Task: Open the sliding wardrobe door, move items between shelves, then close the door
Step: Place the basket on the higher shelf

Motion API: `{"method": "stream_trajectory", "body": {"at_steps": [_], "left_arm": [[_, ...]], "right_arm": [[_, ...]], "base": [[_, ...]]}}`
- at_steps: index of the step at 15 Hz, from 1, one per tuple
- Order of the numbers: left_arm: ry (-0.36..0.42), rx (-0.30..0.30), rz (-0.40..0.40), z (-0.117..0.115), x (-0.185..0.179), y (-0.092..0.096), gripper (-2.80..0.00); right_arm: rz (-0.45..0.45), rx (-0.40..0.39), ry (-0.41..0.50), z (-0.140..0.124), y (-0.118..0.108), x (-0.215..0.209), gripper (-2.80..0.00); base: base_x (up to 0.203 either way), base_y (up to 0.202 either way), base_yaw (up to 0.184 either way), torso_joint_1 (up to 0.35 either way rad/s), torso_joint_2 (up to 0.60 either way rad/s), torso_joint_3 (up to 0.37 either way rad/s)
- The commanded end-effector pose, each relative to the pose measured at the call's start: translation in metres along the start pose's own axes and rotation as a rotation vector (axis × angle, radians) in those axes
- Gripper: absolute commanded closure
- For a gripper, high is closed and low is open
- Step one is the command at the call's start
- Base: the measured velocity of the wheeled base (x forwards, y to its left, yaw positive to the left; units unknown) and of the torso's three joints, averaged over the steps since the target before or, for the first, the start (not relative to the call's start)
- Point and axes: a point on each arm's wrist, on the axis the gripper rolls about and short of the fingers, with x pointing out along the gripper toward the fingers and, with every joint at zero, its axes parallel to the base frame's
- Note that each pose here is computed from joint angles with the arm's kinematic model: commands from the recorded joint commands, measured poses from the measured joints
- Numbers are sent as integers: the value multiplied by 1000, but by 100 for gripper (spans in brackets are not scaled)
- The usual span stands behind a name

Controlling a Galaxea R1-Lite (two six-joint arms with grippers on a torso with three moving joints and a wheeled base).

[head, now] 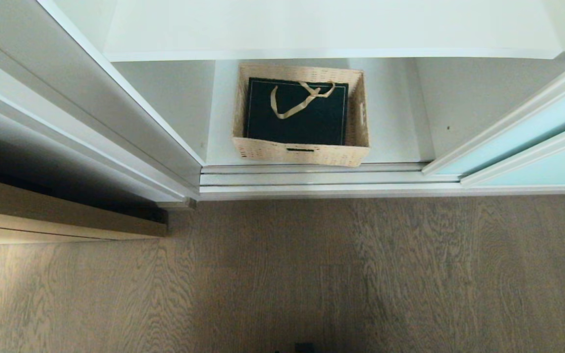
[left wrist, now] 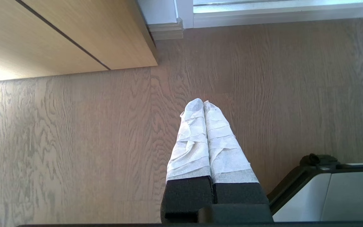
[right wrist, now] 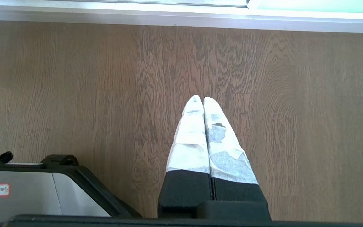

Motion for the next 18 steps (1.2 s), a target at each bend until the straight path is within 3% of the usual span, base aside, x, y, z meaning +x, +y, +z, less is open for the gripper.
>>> {"method": "stream_trajectory", "body": {"at_steps": [1, 7, 10, 13, 16, 18], "left_arm": [[3, 6, -2, 0, 0, 0, 0], [2, 18, -4, 0, 0, 0, 0], [0, -34, 5, 0, 0, 0, 0], [3, -26, 7, 0, 0, 0, 0], [-5, 43, -15, 5, -2, 0, 0], [-4, 49, -44, 28, -3, 0, 0]], "right_arm": [[0, -5, -1, 0, 0, 0, 0], [-2, -7, 4, -1, 0, 0, 0], [-5, -14, 1, 0, 0, 0, 0], [-12, -19, 18, 0, 0, -1, 0], [-31, -9, -22, 51, 0, -11, 0], [-32, 32, 22, 68, 0, -10, 0]], "base": [[0, 0, 0, 0, 0, 0], [0, 0, 0, 0, 0, 0], [0, 0, 0, 0, 0, 0], [0, 0, 0, 0, 0, 0], [0, 0, 0, 0, 0, 0], [0, 0, 0, 0, 0, 0]]}}
